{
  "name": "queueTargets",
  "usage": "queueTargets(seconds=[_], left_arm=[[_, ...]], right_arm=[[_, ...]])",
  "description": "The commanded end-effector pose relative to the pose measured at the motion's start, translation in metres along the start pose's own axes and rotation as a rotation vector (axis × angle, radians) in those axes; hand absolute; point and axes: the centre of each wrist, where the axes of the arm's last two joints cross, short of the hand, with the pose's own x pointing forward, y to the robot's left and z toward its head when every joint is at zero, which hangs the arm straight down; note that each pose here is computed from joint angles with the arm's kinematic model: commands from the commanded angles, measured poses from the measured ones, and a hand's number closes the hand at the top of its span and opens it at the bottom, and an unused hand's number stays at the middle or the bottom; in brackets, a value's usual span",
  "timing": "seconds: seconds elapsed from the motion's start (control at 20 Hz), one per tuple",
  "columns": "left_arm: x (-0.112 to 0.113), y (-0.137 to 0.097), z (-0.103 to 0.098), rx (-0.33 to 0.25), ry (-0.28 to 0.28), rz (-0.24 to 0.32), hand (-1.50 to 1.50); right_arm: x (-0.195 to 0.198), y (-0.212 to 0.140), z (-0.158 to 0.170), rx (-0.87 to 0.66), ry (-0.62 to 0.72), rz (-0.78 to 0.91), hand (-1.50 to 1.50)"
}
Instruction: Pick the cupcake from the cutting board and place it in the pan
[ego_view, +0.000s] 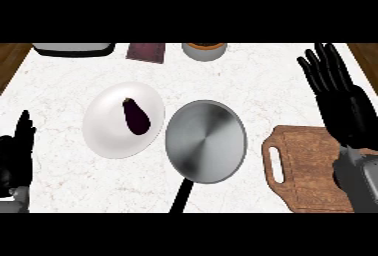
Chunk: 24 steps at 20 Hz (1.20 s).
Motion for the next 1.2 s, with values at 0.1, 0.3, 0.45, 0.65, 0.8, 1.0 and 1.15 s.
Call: queueTargets(seconds=[0.1, 0.3, 0.45, 0.65, 0.8, 1.0, 1.15], left_arm=[[-0.001, -0.012, 0.01, -0.118, -0.035, -0.023, 0.0], [0.005, -0.015, 0.017, -0.201, -0.071, -0.038, 0.0], [-0.004, -0.021, 0.028, -0.23, -0.03, -0.026, 0.0], [0.003, -0.021, 0.037, -0.321, -0.059, -0.026, 0.0], [0.002, -0.036, 0.051, -0.359, -0.094, -0.039, 0.0], [0.023, -0.037, 0.042, -0.368, -0.083, -0.042, 0.0], [0.017, -0.037, 0.051, -0.396, -0.096, -0.032, 0.0]], right_arm=[[-0.013, -0.058, 0.047, -0.486, 0.175, 0.124, -1.5], [-0.01, -0.133, 0.135, -0.668, 0.609, 0.604, -1.5], [-0.027, -0.134, 0.187, -1.352, 0.607, 0.366, -1.5], [-0.005, -0.129, 0.247, -1.407, 0.851, 0.547, -1.5], [0.012, -0.122, 0.26, -1.253, 1.034, 0.691, -1.5], [0.059, -0.118, 0.233, -1.102, 1.148, 0.713, -1.5], [0.087, -0.114, 0.196, -1.0, 1.208, 0.685, -1.5]])
